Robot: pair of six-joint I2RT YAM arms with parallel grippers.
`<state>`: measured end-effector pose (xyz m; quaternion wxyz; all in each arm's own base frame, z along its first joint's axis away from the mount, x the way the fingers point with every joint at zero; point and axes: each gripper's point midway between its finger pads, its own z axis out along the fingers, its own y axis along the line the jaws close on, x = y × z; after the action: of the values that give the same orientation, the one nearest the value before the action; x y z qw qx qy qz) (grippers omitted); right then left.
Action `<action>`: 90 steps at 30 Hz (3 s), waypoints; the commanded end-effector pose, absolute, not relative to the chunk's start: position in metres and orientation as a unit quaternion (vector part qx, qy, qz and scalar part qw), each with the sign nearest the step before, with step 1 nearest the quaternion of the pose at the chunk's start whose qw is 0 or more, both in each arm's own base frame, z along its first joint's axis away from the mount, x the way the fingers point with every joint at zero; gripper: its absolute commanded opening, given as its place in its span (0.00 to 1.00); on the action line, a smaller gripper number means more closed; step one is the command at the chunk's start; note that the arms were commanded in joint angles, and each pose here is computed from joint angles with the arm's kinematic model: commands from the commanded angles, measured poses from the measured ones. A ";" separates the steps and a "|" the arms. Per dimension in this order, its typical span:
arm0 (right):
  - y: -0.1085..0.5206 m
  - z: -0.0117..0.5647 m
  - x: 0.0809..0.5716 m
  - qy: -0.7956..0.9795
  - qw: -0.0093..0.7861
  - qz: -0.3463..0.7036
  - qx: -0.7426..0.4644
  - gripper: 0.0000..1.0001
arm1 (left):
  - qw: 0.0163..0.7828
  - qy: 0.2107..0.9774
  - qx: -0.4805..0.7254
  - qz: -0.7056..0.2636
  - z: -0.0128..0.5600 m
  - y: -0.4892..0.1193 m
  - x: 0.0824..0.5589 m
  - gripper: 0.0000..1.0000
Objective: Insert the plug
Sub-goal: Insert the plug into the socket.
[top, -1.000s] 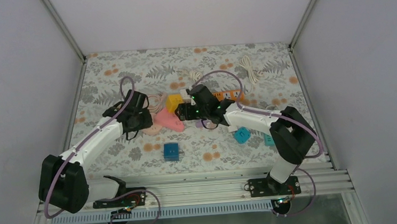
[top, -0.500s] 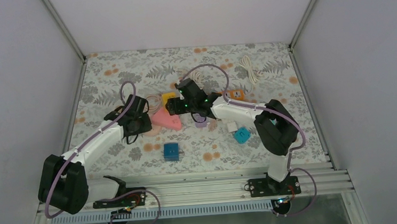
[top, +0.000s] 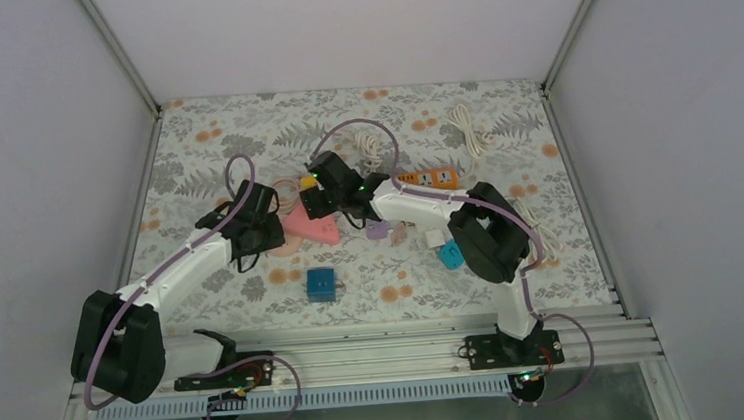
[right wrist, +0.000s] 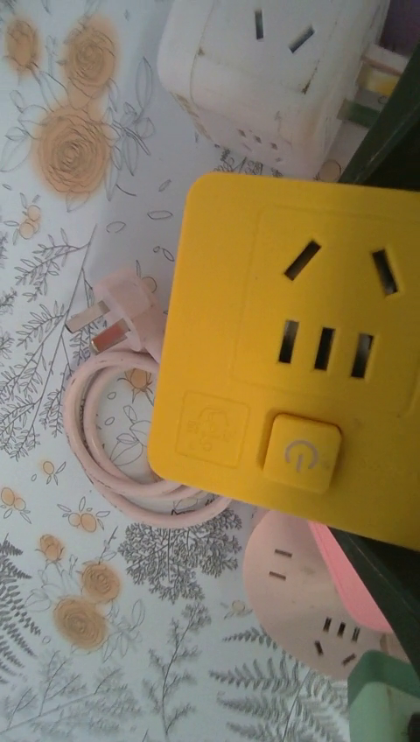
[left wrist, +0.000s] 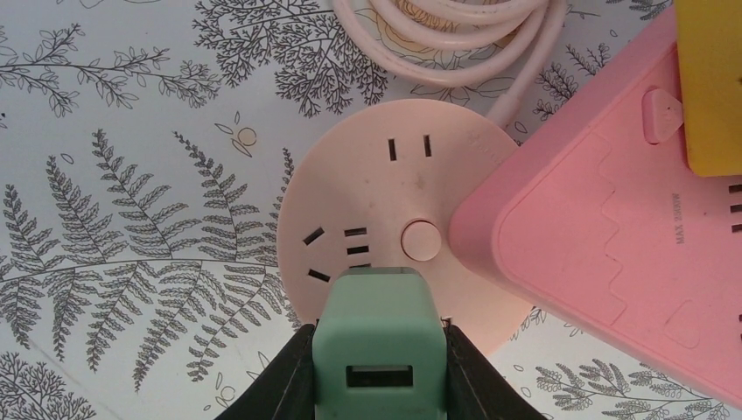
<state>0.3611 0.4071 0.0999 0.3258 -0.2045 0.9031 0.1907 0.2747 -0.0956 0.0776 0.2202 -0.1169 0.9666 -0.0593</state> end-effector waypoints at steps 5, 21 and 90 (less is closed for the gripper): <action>0.418 0.122 0.358 0.881 0.395 0.122 -0.230 0.65 | 0.228 0.964 -0.110 -0.080 0.086 -0.103 0.276 0.09; 0.409 0.120 0.359 0.884 0.412 0.090 -0.200 0.61 | 0.239 0.962 -0.118 -0.059 0.097 -0.091 0.280 0.09; 0.406 0.094 0.346 0.895 0.393 0.110 -0.182 0.62 | 0.027 0.997 -0.058 0.052 -0.043 -0.083 0.213 0.13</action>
<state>0.3627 0.3987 0.1038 0.4097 -0.1533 0.8933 0.1030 0.3222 -0.1002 0.0501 0.2666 -0.0919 0.9591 0.0249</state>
